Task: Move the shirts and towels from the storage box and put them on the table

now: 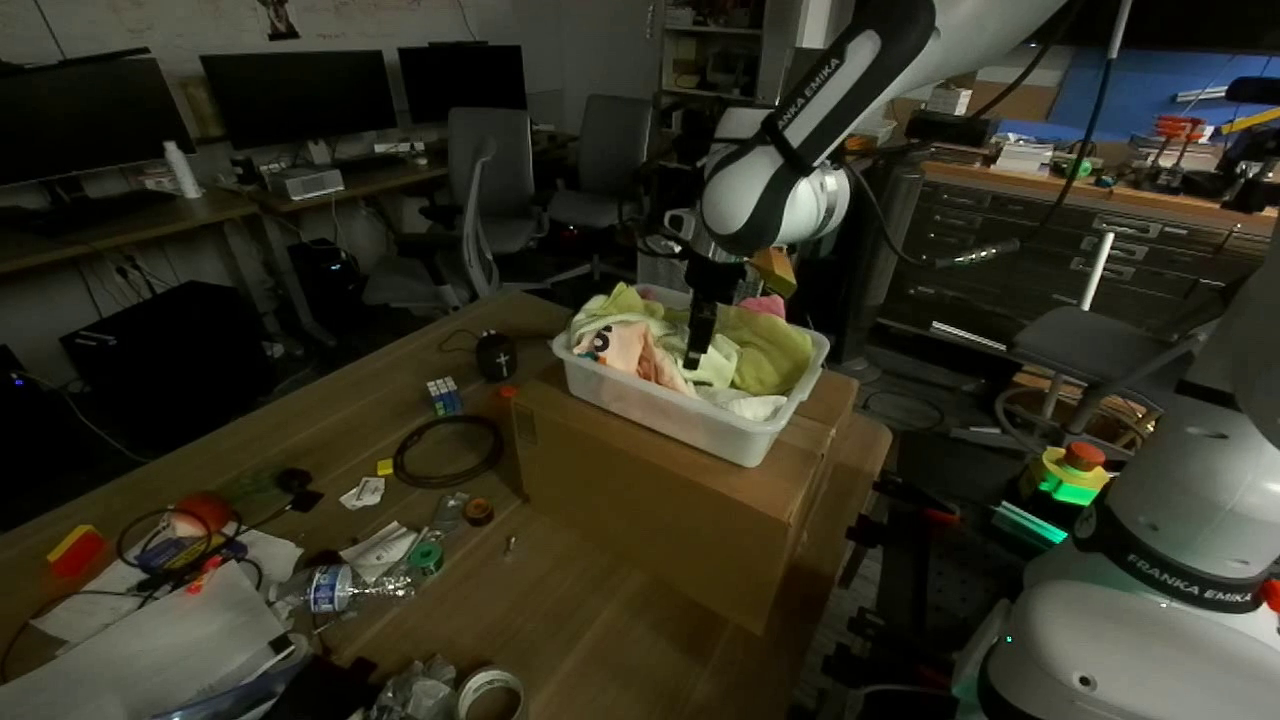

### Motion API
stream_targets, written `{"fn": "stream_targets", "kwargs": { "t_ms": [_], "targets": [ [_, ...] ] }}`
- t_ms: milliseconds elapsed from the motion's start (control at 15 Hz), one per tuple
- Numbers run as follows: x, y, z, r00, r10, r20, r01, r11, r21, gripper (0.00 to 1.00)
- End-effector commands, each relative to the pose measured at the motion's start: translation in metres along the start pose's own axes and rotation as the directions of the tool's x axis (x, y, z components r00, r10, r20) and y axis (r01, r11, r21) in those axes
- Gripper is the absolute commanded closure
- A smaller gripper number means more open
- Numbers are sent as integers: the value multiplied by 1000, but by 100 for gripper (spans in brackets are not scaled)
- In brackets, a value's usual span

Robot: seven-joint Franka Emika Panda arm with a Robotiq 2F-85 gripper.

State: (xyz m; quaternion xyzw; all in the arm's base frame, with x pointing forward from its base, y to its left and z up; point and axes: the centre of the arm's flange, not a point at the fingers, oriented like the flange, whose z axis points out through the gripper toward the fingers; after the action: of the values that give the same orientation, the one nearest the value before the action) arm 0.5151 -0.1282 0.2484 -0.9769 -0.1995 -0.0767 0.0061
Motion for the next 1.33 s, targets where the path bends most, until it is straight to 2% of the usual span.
{"fn": "stream_targets", "kwargs": {
  "t_ms": [0,133,200,267,333,600,733,867,933,1267],
  "targets": [
    [7,10,-4,999,-6,-47,8,999,33,0],
    [6,12,-3,999,-4,-43,4,1000,16,0],
    [6,13,-3,999,5,-37,-4,1000,6,25],
    [6,13,-2,999,6,-32,-6,1000,1,27],
    [5,15,-2,1000,6,-28,-6,1000,-2,34],
    [-1,21,0,1000,28,-8,-28,1000,-12,67],
    [-6,24,0,999,52,2,-52,999,-12,80],
    [-11,26,-4,994,112,13,-112,994,-11,95],
    [-13,24,-10,988,153,7,-153,988,-5,100],
    [-14,2,-54,946,318,-64,-320,947,-23,98]
  ]
}}
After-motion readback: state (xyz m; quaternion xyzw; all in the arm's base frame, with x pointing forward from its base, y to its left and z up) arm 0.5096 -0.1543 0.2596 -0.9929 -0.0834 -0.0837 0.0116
